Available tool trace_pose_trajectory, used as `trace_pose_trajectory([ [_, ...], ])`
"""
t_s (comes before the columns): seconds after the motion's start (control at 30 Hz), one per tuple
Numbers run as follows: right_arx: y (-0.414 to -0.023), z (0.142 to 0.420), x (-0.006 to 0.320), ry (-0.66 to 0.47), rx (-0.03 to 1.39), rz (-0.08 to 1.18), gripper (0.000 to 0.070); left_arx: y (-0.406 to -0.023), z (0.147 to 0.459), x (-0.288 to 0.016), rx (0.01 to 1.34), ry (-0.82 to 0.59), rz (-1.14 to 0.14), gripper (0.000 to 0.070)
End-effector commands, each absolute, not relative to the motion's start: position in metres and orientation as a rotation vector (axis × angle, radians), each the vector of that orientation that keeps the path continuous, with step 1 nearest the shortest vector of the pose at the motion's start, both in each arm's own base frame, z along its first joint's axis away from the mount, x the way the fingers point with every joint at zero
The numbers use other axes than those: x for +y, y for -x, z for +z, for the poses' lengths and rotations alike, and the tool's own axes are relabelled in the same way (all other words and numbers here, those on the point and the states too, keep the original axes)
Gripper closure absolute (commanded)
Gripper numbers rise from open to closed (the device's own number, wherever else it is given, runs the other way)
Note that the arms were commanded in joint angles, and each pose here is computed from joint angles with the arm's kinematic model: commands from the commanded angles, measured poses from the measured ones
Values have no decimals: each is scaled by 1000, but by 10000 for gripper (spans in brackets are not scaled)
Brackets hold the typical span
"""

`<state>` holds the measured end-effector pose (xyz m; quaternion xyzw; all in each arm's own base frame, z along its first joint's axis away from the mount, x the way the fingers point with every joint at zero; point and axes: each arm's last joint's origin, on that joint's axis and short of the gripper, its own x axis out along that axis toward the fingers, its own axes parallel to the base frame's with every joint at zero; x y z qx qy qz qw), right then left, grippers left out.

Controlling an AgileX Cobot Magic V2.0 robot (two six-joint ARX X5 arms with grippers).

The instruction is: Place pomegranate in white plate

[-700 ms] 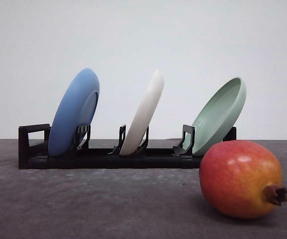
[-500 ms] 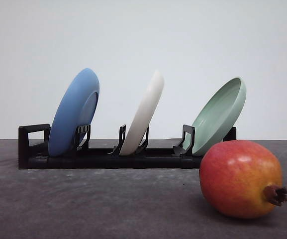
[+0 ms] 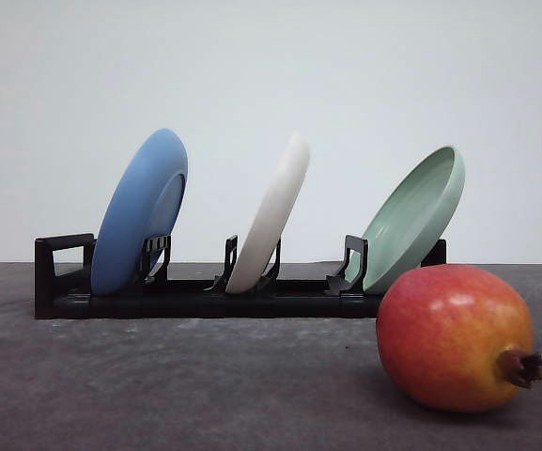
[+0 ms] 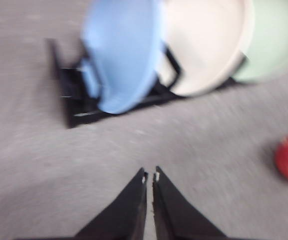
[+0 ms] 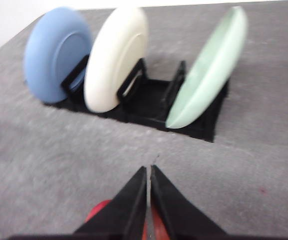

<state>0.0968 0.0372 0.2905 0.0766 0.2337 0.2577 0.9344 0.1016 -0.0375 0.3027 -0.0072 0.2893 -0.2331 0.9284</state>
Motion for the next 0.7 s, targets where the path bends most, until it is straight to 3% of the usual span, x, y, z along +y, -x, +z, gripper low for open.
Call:
trace_pose_trajectory([
  [0.0,-96,296,39,-103,442,555,691,-102,308,-39,564,-23,-499,696],
  [0.07,-96,296,40,-99,442,567,684,-103,308,-41,569,-26,-510,687],
  [0.1,-96,296,40,-99,442,568,641,-103,308,-41,568,-26,-513,644],
  [0.13,-96,296,40,-98,442,568,570,-103,308,-41,566,-26,-515,575],
  [0.17,-96,296,40,-98,441,568,441,-103,309,-41,562,-24,-520,449],
  [0.23,-96,297,40,-99,440,568,264,-104,310,-42,549,-20,-536,289],
  [0.67,-96,299,40,-110,417,574,261,-118,316,-58,469,-36,-676,310],
])
